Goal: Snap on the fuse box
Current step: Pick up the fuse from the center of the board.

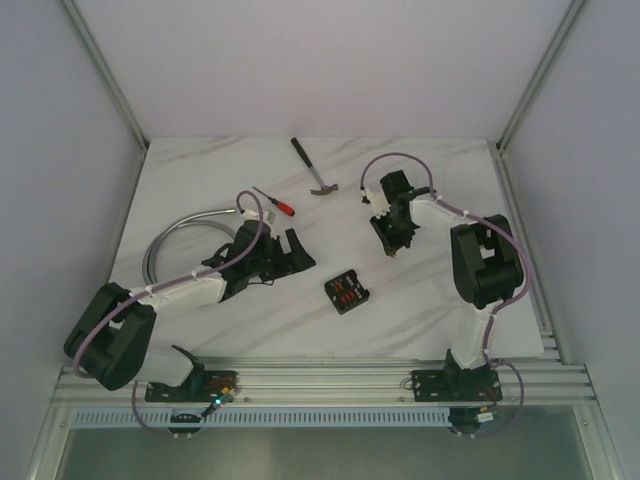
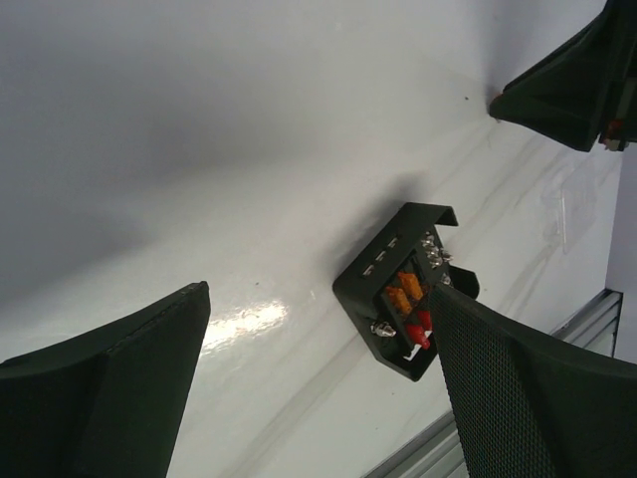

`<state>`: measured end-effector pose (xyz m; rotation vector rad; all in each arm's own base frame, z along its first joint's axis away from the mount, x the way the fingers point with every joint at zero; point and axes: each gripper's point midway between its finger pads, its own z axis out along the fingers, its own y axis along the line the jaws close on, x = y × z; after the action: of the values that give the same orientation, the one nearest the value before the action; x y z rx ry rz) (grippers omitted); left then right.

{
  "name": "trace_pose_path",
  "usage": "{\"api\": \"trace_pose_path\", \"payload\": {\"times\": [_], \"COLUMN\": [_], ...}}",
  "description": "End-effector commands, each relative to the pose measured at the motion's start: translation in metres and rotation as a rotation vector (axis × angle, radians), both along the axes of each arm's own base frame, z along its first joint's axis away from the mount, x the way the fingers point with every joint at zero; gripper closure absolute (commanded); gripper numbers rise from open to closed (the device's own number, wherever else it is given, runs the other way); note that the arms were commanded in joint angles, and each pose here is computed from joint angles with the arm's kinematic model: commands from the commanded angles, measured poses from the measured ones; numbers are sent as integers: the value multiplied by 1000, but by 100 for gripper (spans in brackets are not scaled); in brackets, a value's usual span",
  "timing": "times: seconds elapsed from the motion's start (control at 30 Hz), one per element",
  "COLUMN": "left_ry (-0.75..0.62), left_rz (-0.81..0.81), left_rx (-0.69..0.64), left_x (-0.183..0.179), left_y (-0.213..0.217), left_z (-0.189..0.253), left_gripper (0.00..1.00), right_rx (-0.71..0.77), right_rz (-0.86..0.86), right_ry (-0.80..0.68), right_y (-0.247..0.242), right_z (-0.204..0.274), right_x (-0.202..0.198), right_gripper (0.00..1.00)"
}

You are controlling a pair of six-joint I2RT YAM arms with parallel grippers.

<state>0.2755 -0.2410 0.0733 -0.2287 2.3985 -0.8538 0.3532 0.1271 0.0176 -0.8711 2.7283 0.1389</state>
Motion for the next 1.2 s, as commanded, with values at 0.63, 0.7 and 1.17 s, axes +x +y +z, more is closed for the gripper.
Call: {"api": "trace_pose_path", "payload": {"times": [0.63, 0.7, 1.17], "left_ry": [-242, -229, -187], "left_rz": [-61, -55, -33], "left_rx": [-48, -48, -16], "left_x": [21, 20, 19], "left_y": [-40, -39, -28], "left_z": [45, 41, 29], "left_gripper": [1, 1, 0], "right_rx": [25, 4, -63], "right_rz": [-190, -159, -52], "right_ry": [-123, -108, -34], "right_y": [-3, -3, 6], "right_z": [42, 35, 3], "right_x": [-2, 0, 3], "right_gripper": [53, 52, 52]}}
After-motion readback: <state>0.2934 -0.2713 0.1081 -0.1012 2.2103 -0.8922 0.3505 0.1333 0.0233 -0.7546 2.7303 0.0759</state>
